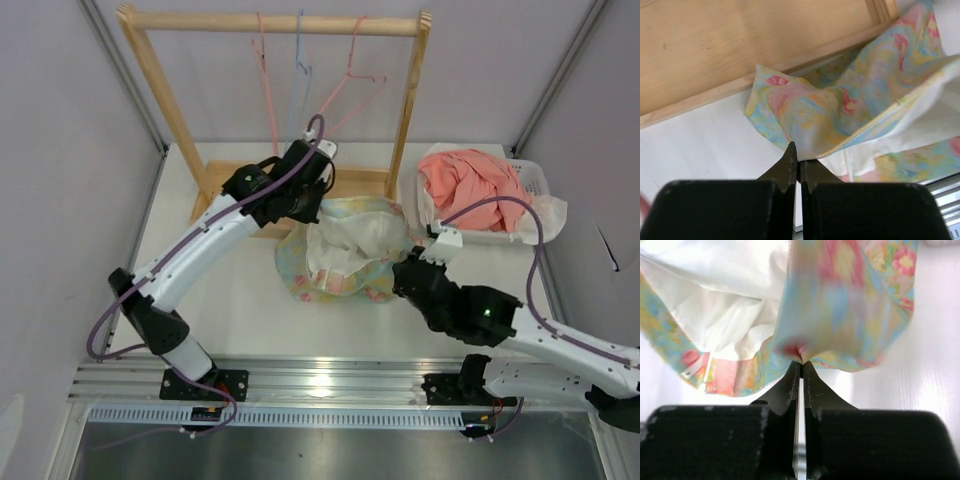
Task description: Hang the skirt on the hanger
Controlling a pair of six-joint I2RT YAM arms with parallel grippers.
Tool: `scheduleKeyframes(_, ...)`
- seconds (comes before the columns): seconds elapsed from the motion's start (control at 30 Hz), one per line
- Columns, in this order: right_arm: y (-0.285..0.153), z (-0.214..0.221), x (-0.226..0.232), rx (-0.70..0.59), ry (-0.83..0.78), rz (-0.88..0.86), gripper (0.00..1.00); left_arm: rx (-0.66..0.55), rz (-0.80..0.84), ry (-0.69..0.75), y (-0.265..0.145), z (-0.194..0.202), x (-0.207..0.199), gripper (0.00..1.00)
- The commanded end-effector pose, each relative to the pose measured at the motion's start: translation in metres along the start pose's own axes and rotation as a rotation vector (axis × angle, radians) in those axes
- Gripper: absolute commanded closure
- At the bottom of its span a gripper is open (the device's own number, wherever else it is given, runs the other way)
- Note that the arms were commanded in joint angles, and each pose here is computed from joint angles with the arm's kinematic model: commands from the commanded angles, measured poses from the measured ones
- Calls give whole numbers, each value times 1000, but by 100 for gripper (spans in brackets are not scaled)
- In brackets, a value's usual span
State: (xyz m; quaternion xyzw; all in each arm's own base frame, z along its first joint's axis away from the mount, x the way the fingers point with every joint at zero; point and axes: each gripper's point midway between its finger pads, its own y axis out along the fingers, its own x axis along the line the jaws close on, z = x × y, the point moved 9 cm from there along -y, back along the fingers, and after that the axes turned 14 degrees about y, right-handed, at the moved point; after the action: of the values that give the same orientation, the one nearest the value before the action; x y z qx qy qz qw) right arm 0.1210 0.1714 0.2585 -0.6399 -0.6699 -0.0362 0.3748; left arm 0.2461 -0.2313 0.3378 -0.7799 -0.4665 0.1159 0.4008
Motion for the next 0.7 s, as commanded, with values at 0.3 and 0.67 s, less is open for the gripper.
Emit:
scheduleKeyframes(0.3,-84,-149,47,-135,-100,-96,100,-282,-145,-176,-124,-4,77,100)
scheduleKeyframes(0.67,-67,-206,62,-243,-135,-61,100,-459,-250,-329,-157,-16,103,100)
